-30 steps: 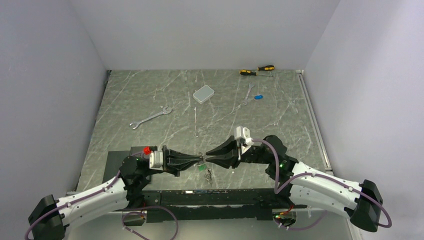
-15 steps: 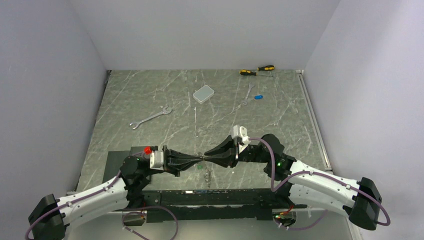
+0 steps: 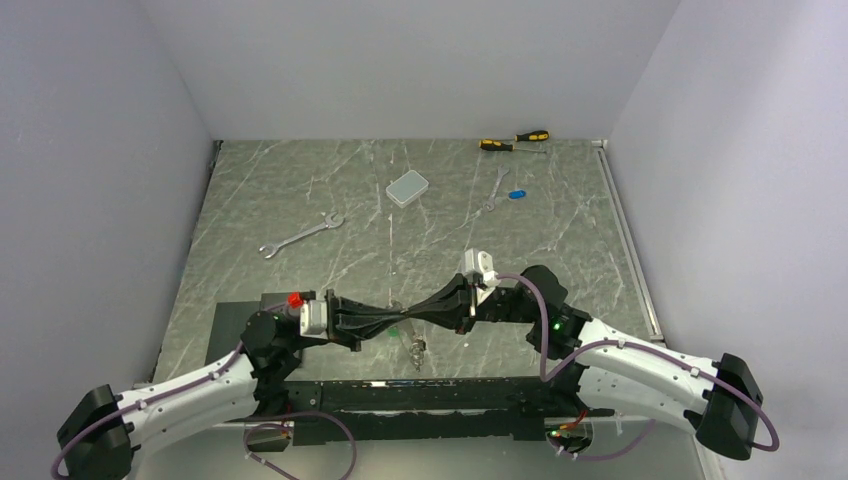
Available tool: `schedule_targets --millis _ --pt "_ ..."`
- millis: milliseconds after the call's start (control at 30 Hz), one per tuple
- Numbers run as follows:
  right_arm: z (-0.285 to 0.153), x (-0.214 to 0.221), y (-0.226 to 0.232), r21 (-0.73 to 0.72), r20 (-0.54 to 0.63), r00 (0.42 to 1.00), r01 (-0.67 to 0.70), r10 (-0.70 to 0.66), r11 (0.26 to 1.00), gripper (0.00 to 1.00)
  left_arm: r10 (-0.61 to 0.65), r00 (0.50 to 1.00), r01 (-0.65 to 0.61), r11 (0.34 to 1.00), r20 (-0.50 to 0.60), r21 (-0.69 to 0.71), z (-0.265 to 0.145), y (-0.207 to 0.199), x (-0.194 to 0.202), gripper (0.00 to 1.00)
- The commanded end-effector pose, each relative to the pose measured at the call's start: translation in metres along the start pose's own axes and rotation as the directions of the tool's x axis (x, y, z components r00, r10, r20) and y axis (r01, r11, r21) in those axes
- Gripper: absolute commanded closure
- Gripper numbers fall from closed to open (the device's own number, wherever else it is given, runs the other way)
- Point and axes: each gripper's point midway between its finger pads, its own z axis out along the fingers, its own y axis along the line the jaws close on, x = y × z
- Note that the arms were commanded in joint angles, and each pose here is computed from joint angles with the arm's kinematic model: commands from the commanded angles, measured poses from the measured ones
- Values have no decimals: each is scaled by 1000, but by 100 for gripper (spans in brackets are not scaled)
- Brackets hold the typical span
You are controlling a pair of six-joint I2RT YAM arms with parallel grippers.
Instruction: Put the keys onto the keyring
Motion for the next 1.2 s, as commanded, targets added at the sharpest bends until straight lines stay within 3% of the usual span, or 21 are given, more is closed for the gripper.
schedule_targets --millis 0,33,133,333,367,400,600,800,900,1000,1167 --pt "6 -21 7 -49 49 997 55 -53 997 100 20 1000 -21 999 19 43 8 -5 -12 96" --pt "6 -20 7 -49 45 997 61 -59 997 100 15 1000 -15 999 0 45 9 -4 -9 93" --pt "3 -16 6 -40 23 997 81 -80 996 100 4 998 -2 999 -56 34 7 -3 -2 65" --pt "-7 -10 -8 40 -7 979 206 -206 978 100 7 994 -14 998 -110 -60 -6 5 -13 37" --pt "-9 -10 -12 57 -16 972 233 -233 971 100 7 994 -16 997 -108 -81 -9 7 -19 20" --pt "-10 -9 -15 72 -24 966 260 -259 963 100 6 994 -17 995 -112 -100 -12 7 -24 13" --pt "-13 -14 -27 163 14 893 442 -450 882 100 -3 987 -29 980 -161 -199 -31 11 -60 1" --pt "-6 -11 -38 232 -50 781 616 -623 753 100 -83 948 -45 921 -308 -386 -55 33 -70 1" --pt "0 -10 -37 261 -98 705 700 -703 665 100 -120 916 -112 841 -384 -530 -78 57 -59 1" --pt "8 -7 -32 271 -144 622 773 -770 573 100 -165 909 -148 729 -381 -668 -100 80 -51 1" --pt "17 14 -29 237 -269 445 890 -854 389 100 -161 886 -193 725 -435 -661 -106 81 -52 1"
